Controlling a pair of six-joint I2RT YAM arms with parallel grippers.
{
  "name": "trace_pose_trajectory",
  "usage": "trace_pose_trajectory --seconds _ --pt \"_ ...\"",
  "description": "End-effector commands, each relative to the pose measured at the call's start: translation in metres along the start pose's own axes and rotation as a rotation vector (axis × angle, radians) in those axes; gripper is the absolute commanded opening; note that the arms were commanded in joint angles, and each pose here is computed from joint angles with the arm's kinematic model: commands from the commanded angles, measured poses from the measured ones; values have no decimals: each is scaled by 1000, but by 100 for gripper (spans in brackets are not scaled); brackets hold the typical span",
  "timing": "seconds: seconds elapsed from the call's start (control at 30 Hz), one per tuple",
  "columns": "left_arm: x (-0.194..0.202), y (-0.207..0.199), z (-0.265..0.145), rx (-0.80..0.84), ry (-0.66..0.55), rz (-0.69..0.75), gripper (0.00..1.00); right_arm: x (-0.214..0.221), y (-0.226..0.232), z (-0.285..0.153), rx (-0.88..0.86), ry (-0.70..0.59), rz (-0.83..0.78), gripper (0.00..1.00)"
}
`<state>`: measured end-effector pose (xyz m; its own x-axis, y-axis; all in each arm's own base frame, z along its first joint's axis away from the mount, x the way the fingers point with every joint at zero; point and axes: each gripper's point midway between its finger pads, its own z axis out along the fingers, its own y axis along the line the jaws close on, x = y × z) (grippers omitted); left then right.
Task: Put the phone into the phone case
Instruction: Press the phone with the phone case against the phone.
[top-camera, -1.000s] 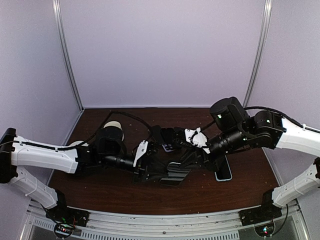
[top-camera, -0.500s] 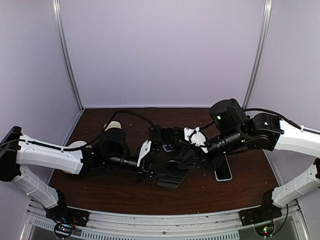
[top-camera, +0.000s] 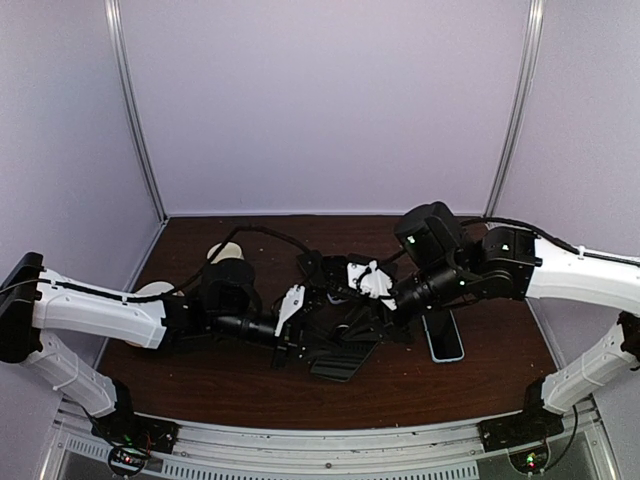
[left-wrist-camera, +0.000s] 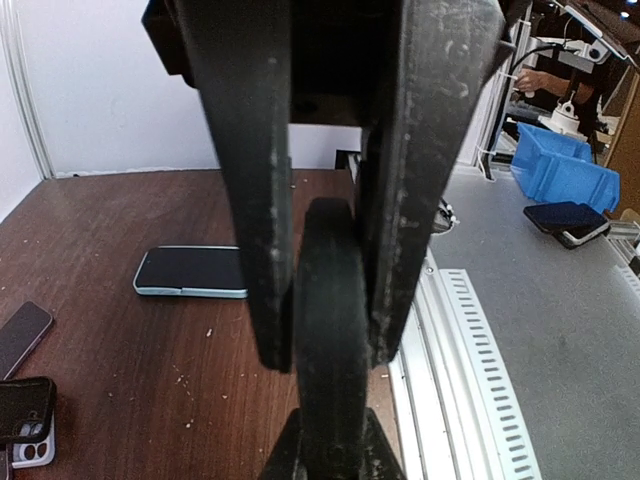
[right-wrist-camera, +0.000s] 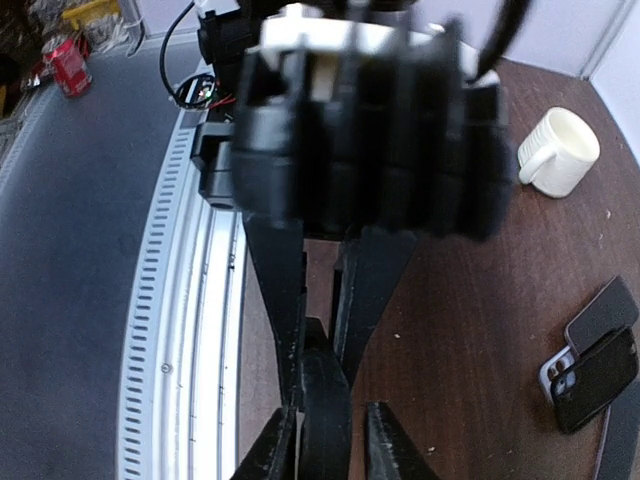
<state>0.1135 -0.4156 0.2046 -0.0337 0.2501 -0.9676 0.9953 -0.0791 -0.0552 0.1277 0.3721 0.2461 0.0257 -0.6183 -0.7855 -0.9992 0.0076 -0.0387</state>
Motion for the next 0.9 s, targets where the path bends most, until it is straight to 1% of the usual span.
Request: trace_pose_trajectory --seconds 0.0,0.03,0.07,0.2,0.23,0.3,0.33,0.4,0.5,0.6,0.73,0.8,0.87 --pt "-37 -2 -3 4 -103 76 0 -22 2 -5 -19 -64 -24 9" --pt "-37 -2 -3 5 -103 75 0 -23 3 -5 -21 -66 -26 2" --pt "-37 -3 -3 7 -102 75 0 -23 3 -5 -23 -66 -25 0" --pt "-39 -4 -4 11 -113 64 0 -20 1 -5 -24 -62 -10 0" --pt "-39 -3 -4 8 -121 57 0 -20 0 -6 -19 -64 -8 2" --pt "-44 -1 -7 -6 -149 37 0 -20 -5 -9 11 -62 12 35" --pt "-48 0 -9 -15 -169 24 0 -20 -8 -12 26 -68 25 46" --pt "-58 4 -16 -21 -225 -5 0 -21 -13 -19 55 -104 52 61" --pt "-77 9 -26 -3 -326 -65 0 -21 -17 -31 86 -205 88 74" --pt "-95 9 -35 6 -414 -83 0 -24 -14 -40 88 -335 123 79" --pt "-113 10 -45 1 -499 -102 0 -28 -12 -50 89 -492 184 79" --pt "-116 12 -45 -4 -505 -117 0 -29 -10 -50 69 -538 223 75" --pt "-114 12 -45 -7 -506 -122 0 -26 -11 -46 62 -545 253 64"
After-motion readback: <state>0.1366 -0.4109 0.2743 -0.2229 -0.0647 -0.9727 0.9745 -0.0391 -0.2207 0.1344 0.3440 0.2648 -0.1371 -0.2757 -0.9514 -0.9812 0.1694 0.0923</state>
